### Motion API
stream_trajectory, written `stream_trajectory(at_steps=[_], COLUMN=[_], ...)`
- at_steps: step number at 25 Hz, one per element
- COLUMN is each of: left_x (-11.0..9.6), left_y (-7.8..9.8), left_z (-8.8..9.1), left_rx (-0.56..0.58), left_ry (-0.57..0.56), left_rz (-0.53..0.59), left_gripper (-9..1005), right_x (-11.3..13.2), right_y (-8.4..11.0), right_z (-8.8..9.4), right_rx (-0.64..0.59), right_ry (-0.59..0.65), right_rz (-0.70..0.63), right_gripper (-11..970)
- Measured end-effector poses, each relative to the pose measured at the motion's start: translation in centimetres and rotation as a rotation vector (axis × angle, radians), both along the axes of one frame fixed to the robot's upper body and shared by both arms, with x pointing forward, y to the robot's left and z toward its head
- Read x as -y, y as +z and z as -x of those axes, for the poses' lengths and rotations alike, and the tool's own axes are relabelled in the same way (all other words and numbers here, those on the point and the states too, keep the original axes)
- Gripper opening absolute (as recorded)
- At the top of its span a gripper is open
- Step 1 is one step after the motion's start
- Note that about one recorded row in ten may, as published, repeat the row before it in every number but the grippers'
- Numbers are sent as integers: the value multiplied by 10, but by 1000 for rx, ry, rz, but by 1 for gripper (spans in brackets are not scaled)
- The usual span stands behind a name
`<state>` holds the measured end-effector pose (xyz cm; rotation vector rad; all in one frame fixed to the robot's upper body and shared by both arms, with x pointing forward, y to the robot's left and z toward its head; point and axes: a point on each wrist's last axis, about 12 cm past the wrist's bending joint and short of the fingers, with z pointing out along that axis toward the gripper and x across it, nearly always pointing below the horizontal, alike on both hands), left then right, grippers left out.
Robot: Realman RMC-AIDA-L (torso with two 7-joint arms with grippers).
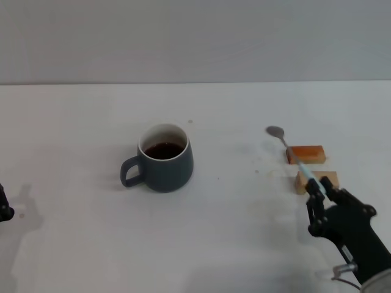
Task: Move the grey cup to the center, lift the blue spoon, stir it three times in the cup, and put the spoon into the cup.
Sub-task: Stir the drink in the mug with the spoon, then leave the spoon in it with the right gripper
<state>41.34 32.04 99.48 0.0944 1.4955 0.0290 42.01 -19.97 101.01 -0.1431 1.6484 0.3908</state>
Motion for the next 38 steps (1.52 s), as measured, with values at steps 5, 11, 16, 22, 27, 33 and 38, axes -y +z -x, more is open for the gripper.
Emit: stream_trajectory(at_steps=[5,11,16,22,27,33,38], left_x=[0,-1,-2,-2,-2,-2,-2], left_y=[0,0,-1,0,0,0,0], left_z=[0,1,1,0,0,0,0], left_rx=[0,-2,-5,-5,-5,-5,-5], left_ry=[1,1,2,1,1,0,0], left_rz=[-1,-3,-9,-11,-11,-12,-12], left_gripper=[-1,-1,-1,-1,-1,-1,-1], right_x=[-11,-29,-47,-60,-65,-69,-74], right_y=[29,64,104,146,168,180,195], right_z=[-26,-53,-68,-68,-68,-73,-81], right_rx=[-10,-29,-17,19,50,63,49], right_ry=[50,110,175,240,300,354,412], right_rz=[18,74,122,163,172,181,183], right_gripper=[157,158,158,157,159,162,165])
